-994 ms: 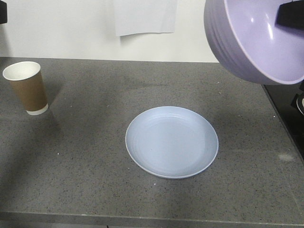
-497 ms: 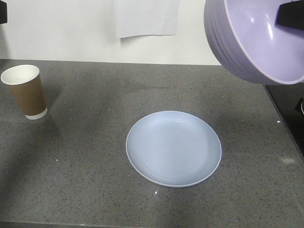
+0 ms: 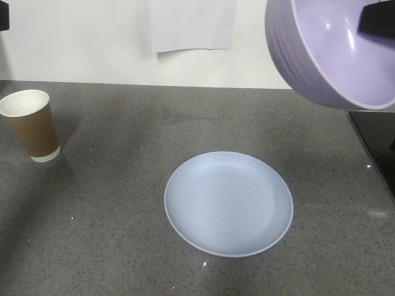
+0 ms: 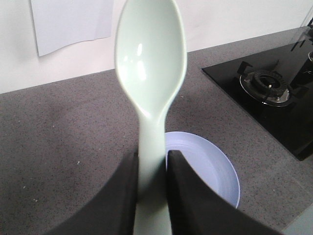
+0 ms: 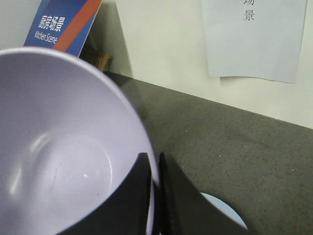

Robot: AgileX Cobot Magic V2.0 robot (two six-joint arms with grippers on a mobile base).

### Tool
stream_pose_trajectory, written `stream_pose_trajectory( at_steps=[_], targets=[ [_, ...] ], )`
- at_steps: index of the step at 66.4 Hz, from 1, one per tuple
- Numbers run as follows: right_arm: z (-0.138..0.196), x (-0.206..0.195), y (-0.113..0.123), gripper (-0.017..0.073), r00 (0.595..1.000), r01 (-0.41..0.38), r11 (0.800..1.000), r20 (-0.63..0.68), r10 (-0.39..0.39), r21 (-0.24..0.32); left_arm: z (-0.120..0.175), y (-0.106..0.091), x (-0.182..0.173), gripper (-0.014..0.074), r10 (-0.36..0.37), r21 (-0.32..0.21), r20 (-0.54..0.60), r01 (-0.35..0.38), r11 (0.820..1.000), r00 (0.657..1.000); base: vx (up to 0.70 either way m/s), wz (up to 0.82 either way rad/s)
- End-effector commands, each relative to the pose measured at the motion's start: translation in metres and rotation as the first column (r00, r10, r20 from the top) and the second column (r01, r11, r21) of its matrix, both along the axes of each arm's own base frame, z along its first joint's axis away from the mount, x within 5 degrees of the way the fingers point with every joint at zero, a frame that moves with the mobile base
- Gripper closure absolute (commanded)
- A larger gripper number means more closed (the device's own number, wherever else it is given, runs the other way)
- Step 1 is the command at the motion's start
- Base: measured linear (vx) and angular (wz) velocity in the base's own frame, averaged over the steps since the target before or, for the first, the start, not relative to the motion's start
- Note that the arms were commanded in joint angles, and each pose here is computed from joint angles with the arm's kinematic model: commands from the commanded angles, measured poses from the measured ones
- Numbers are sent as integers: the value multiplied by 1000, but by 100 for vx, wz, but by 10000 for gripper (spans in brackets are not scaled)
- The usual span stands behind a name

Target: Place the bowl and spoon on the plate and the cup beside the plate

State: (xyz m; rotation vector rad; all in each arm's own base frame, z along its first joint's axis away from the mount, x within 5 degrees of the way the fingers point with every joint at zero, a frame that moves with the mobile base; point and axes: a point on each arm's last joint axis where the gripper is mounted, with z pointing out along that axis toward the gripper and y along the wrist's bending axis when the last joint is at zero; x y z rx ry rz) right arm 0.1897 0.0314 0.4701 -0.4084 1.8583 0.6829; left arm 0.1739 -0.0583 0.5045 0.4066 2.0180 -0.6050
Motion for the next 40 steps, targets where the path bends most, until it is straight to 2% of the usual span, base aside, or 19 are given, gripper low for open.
stream_pose_trajectory(
  at_steps=[1, 40],
  targets=[
    [16, -6, 2, 565, 997, 5, 999, 77, -9, 48, 14, -2, -7, 600, 0, -61, 78, 4, 998, 997, 5, 1],
    [16, -6, 2, 565, 997, 5, 999, 77, -9, 48, 14, -2, -7, 600, 0, -61, 78, 4, 998, 997, 4, 1]
  ],
)
